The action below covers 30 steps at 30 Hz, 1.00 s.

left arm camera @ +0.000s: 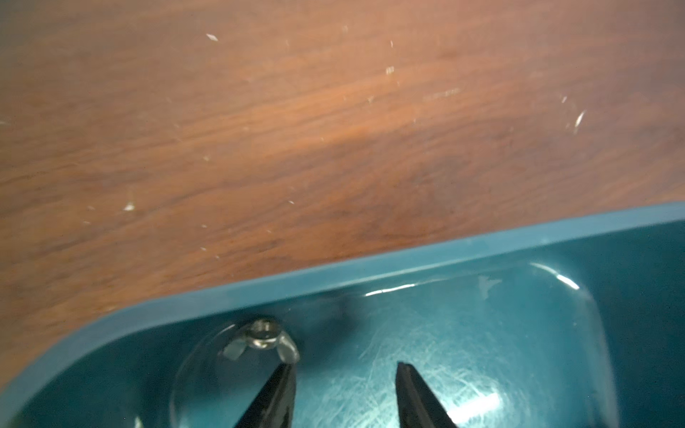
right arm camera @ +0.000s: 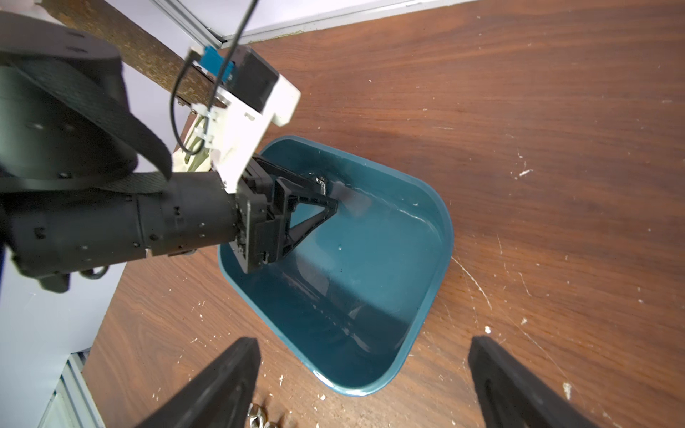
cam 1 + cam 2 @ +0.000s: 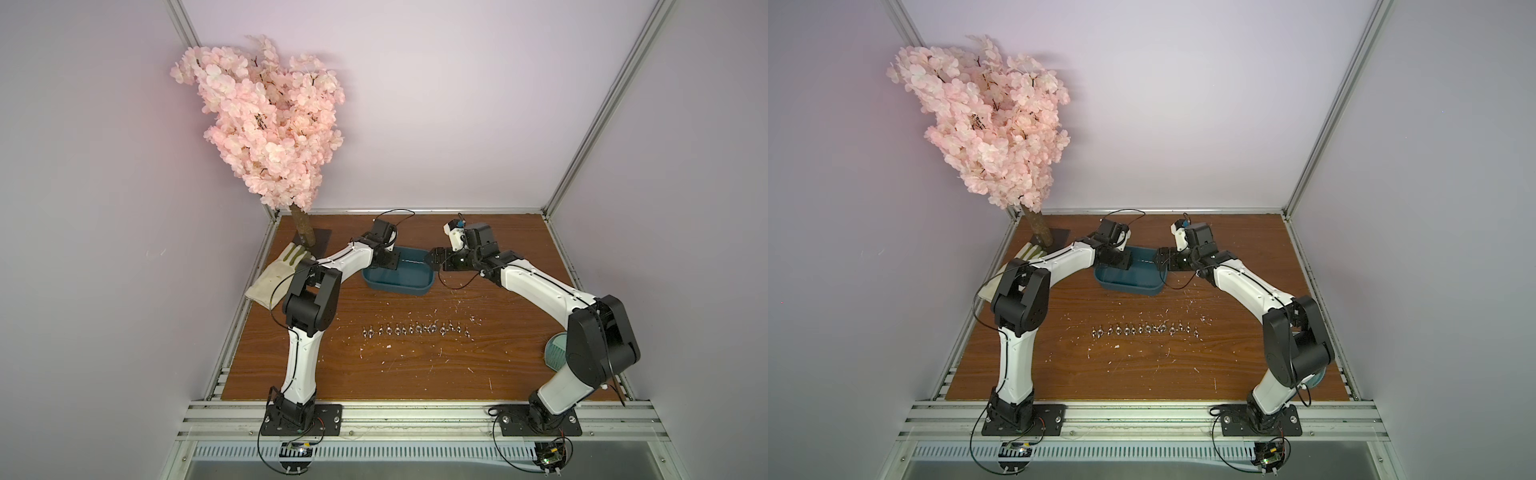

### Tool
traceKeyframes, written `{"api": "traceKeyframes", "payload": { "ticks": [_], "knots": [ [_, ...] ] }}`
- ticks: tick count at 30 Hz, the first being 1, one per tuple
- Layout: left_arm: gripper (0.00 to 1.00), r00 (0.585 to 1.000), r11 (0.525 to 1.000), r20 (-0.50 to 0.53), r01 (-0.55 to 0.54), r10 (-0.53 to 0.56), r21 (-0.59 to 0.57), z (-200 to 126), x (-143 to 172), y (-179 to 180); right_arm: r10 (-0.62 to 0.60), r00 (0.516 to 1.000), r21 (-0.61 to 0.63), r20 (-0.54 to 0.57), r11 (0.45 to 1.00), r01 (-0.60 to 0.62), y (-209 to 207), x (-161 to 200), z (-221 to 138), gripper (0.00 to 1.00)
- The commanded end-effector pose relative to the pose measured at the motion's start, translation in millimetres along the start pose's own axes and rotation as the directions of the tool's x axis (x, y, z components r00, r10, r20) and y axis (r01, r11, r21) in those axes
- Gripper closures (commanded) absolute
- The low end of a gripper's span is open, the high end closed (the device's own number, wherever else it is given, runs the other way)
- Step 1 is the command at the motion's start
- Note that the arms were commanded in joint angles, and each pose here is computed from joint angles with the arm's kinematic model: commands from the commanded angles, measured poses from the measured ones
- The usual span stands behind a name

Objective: Take out the wing nut from the storage box
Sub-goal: Pick up the wing nut from the storage box.

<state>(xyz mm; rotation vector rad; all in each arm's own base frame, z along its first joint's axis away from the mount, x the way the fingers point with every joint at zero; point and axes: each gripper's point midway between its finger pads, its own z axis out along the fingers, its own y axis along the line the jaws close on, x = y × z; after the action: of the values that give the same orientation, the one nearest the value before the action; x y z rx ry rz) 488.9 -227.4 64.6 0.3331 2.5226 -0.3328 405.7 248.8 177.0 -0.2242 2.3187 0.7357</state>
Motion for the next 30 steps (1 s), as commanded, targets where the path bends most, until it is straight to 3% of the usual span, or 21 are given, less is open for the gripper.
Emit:
{"api": "traceKeyframes", "payload": {
  "ticks": [1,5,9,15,30],
  "knots": [
    [0.46,0.989,0.995,0.116,0.095,-0.096,0.009,-31,-30,7,-0.043,0.998,-0.053,0.050,0.998,0.046,14,-13,0,0.12],
    [0.33,0.968,0.983,0.174,0.182,-0.179,-0.001,-58,-39,23,-0.123,0.992,-0.061,0.031,0.990,0.124,30,-12,19,0.19],
    [0.22,0.940,0.956,0.184,0.293,-0.289,0.001,-75,-30,50,-0.199,0.980,-0.069,-0.001,0.978,0.199,48,-6,44,0.33],
    [0.01,0.908,0.929,0.208,0.370,-0.363,0.008,-100,-20,71,-0.318,0.948,-0.055,-0.020,0.947,0.316,71,2,80,0.46],
    [0.00,0.878,0.896,0.199,0.444,-0.434,-0.003,-133,7,83,-0.433,0.901,0.014,-0.008,0.901,0.433,82,1,166,0.62]
  ]
}}
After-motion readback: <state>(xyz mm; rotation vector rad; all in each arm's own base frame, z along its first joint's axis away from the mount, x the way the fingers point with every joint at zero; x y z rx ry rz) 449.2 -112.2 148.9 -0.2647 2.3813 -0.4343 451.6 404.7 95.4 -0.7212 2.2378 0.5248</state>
